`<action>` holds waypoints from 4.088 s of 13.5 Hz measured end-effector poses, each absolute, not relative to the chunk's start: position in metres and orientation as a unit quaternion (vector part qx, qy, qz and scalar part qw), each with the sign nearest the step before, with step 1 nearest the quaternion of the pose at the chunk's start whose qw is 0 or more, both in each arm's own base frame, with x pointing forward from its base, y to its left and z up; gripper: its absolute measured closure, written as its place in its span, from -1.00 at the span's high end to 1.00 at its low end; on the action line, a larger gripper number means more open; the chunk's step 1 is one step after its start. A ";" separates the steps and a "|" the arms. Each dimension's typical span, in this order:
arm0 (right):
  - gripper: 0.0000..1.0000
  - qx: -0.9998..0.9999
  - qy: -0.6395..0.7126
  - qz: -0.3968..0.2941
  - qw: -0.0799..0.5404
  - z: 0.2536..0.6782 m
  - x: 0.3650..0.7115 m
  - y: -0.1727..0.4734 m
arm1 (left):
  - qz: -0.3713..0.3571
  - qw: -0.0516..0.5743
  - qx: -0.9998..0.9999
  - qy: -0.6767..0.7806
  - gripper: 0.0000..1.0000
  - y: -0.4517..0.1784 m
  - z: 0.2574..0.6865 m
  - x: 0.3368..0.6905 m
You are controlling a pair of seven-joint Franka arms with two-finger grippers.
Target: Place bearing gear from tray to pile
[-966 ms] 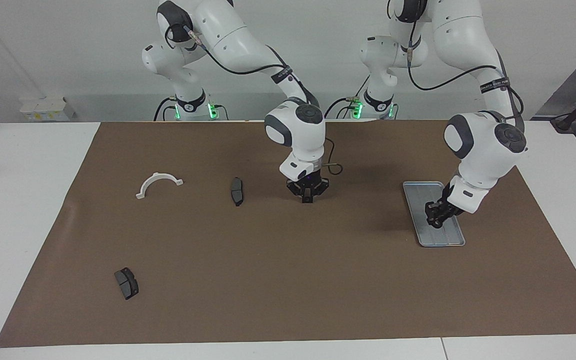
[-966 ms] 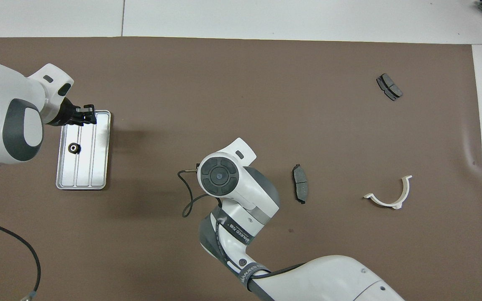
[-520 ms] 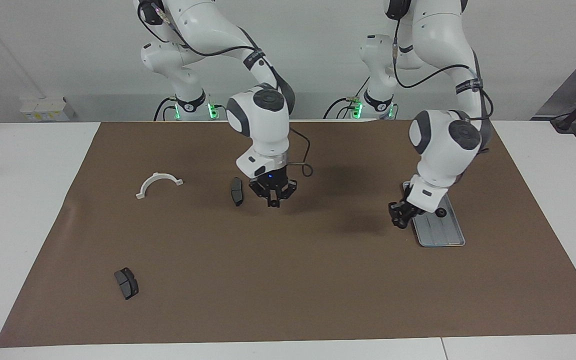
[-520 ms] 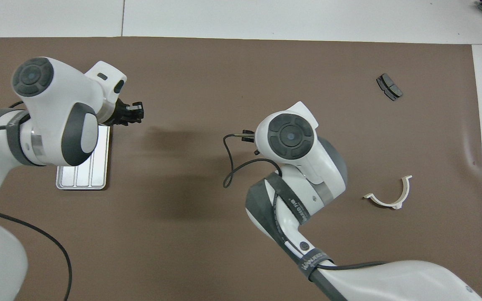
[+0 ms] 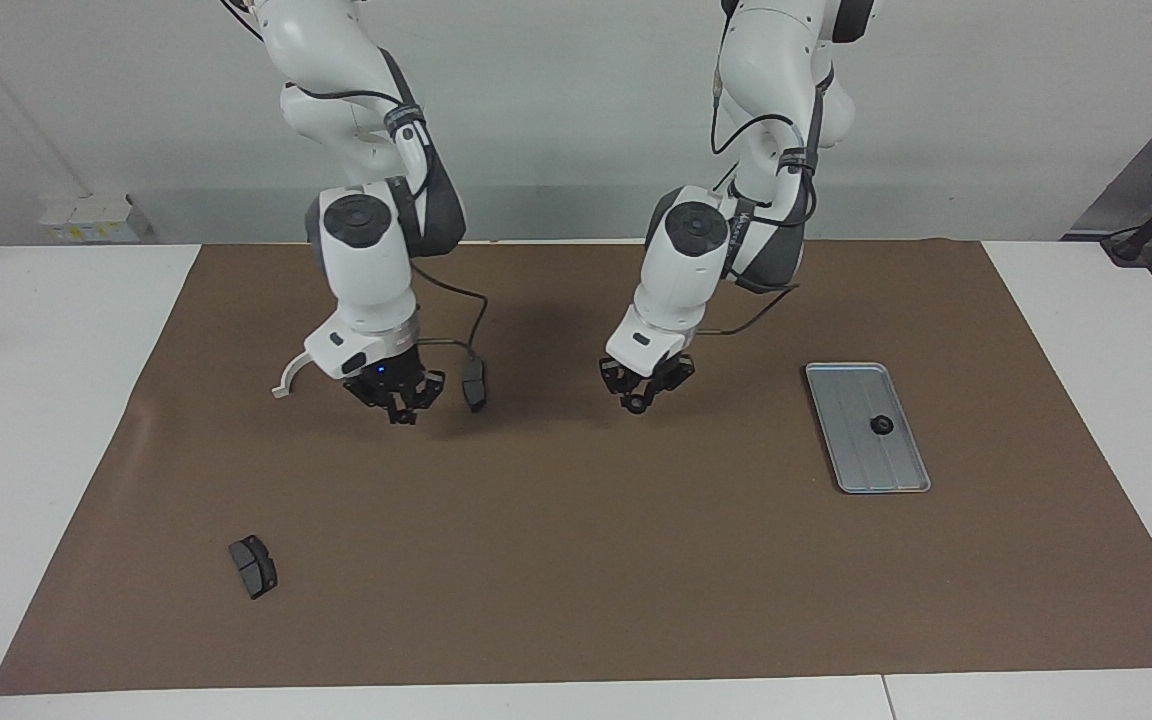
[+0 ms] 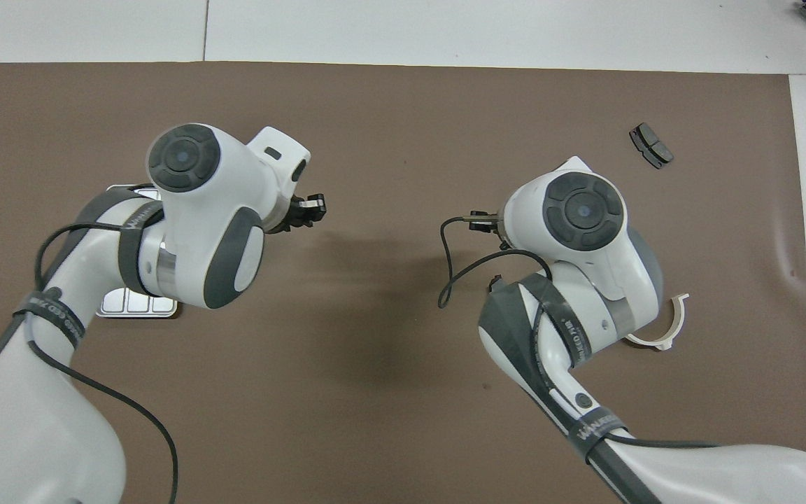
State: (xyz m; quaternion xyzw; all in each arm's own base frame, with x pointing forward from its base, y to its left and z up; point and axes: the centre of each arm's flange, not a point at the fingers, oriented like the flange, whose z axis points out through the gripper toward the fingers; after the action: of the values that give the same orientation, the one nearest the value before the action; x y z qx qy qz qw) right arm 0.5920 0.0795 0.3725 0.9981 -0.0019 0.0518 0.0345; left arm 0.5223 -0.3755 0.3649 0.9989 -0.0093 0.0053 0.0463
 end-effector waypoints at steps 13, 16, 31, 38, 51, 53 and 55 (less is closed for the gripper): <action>0.50 0.996 0.004 0.085 0.028 0.328 0.611 -0.034 | 0.051 0.040 0.997 0.040 1.00 -0.294 0.382 0.582; 1.00 0.995 0.028 0.088 0.026 0.374 0.610 0.013 | 0.047 0.031 0.996 0.075 1.00 -0.189 0.405 0.624; 1.00 0.996 -0.050 0.072 -0.017 0.369 0.563 0.382 | 0.007 0.016 1.000 0.020 0.67 0.036 0.323 0.581; 1.00 0.998 -0.039 0.055 0.000 0.312 0.556 0.426 | 0.030 0.010 0.999 0.022 0.55 0.039 0.304 0.577; -0.30 0.999 -0.027 0.046 0.007 0.291 0.542 0.434 | 0.031 0.009 0.999 0.021 -0.30 0.039 0.305 0.579; -0.30 0.998 -0.040 0.056 0.003 0.306 0.553 0.421 | 0.033 0.010 0.999 0.019 -0.30 0.038 0.321 0.590; -0.30 0.996 -0.059 0.068 -0.001 0.332 0.573 0.387 | 0.033 0.013 0.999 0.014 -0.30 0.035 0.348 0.607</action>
State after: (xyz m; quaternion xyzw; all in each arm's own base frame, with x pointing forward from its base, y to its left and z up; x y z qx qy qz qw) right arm 0.5731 0.3869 0.3322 0.9959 -0.0585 0.0685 -0.0009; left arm 0.6073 0.0350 0.3483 0.9993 0.0144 0.0330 0.0129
